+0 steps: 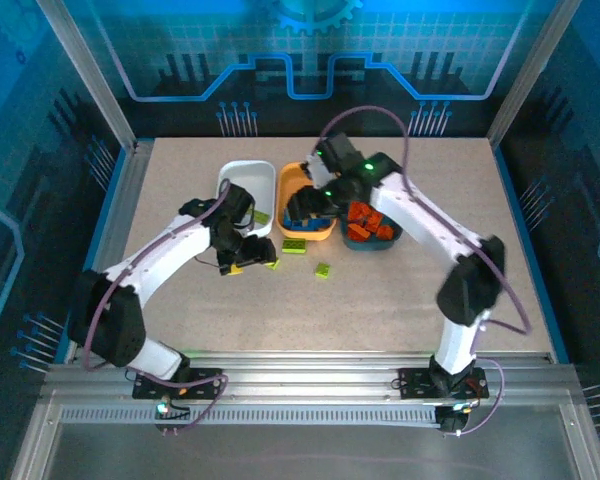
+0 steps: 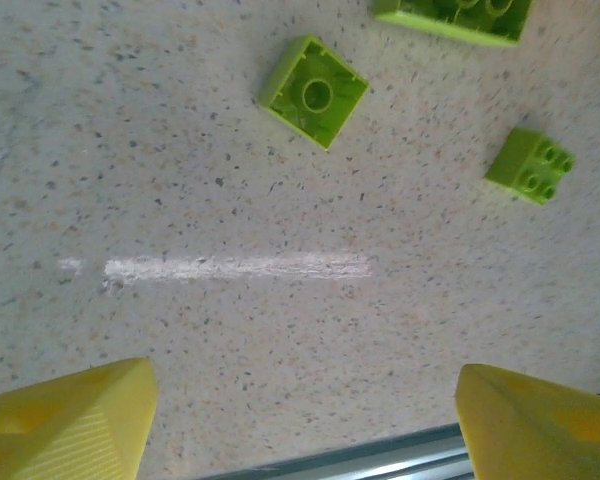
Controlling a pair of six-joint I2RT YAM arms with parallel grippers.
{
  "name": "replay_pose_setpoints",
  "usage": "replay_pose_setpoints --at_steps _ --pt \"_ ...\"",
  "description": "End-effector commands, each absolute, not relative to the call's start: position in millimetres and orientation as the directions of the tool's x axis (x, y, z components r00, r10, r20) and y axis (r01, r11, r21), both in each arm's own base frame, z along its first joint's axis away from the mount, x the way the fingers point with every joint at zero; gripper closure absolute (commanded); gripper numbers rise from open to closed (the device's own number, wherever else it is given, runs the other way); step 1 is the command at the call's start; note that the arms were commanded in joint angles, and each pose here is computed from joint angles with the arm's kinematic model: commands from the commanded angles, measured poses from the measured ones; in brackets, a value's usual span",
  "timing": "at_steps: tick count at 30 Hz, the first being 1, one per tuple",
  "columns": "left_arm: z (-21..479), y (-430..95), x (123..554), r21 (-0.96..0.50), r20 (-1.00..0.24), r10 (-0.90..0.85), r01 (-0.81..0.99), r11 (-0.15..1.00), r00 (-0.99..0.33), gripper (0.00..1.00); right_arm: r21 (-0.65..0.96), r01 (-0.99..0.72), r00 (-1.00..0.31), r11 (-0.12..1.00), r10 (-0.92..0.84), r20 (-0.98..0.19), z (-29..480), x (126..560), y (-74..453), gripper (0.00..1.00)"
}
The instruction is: Sort the legos into containers by color
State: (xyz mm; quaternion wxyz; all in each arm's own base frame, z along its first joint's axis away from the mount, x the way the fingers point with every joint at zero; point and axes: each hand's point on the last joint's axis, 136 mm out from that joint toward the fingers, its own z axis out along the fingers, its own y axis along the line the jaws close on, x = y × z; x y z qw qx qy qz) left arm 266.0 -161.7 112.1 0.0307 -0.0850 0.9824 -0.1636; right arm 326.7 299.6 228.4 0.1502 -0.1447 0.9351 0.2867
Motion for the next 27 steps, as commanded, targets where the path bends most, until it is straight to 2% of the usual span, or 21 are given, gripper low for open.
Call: replay_pose_setpoints --at_steps 1,5,10,27 --pt "113 -175 283 -0.309 -0.1 -0.028 0.004 0.951 -0.995 0.25 0.459 -0.337 -0.914 0.822 -0.169 -0.369 218 309 264 0.42" --pt "102 -176 290 -0.201 -0.111 0.156 0.176 0.964 -0.981 0.26 0.45 -0.312 -0.909 0.837 -0.126 -0.396 218 284 233 0.42" --pt "77 -175 296 -0.116 -0.081 0.276 0.284 0.952 -0.958 0.28 0.462 -0.264 -0.908 0.847 -0.057 -0.414 220 269 209 0.42" --pt "39 -183 326 -0.041 -0.064 0.346 0.349 0.936 -0.936 0.31 0.474 -0.204 -0.927 0.856 -0.013 -0.375 211 267 190 0.43"
